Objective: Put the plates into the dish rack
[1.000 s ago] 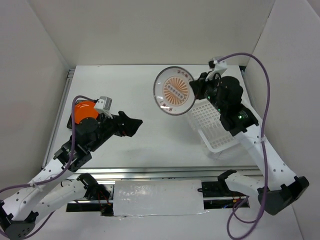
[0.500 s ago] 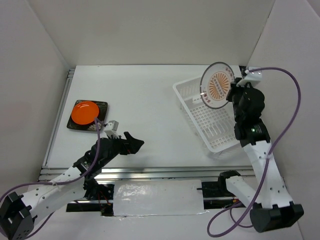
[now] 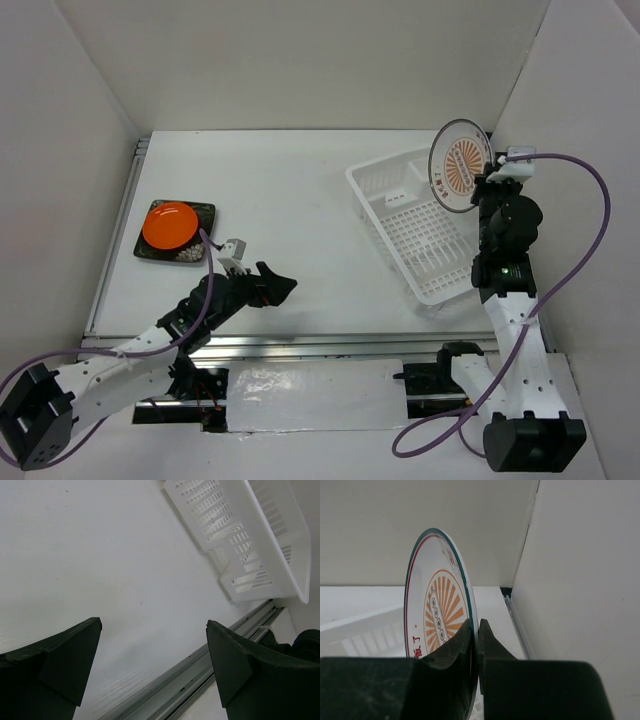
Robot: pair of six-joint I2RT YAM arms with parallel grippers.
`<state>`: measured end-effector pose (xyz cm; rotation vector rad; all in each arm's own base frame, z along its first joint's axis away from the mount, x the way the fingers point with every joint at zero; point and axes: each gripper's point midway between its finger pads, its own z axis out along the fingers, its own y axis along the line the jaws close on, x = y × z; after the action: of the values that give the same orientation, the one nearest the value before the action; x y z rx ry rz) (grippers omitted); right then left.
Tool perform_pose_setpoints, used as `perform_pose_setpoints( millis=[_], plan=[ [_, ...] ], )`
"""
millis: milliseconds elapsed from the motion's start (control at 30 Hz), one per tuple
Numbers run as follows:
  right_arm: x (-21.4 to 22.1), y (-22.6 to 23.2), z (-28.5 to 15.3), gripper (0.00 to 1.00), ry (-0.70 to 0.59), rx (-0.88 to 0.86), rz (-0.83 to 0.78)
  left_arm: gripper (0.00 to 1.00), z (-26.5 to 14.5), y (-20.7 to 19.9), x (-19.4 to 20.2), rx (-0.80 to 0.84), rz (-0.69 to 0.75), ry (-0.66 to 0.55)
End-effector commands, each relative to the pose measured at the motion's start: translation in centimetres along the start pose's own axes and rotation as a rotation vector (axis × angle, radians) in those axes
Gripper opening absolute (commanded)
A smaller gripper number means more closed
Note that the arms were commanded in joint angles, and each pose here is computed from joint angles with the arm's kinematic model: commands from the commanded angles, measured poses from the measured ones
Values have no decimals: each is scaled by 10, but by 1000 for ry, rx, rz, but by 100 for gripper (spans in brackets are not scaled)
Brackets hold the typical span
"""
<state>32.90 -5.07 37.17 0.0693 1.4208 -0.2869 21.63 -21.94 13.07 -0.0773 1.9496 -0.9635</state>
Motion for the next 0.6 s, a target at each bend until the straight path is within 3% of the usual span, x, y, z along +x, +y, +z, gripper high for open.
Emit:
perform_pose_setpoints(
  millis=[0,200,400,567],
  plan=[
    [-48,-8,4,0,-185,-10,-50,99,2,-17,-12,72,14,-50],
    [-7,-30,5,0,-124,-111,-134,99,-6,-30,-21,120,20,-70],
    [46,-20,7,0,39,-288,-217,100,-13,-29,-24,121,11,-93],
    [84,-26,7,0,191,-314,-271,99,-15,-26,-24,109,12,-101]
  ],
)
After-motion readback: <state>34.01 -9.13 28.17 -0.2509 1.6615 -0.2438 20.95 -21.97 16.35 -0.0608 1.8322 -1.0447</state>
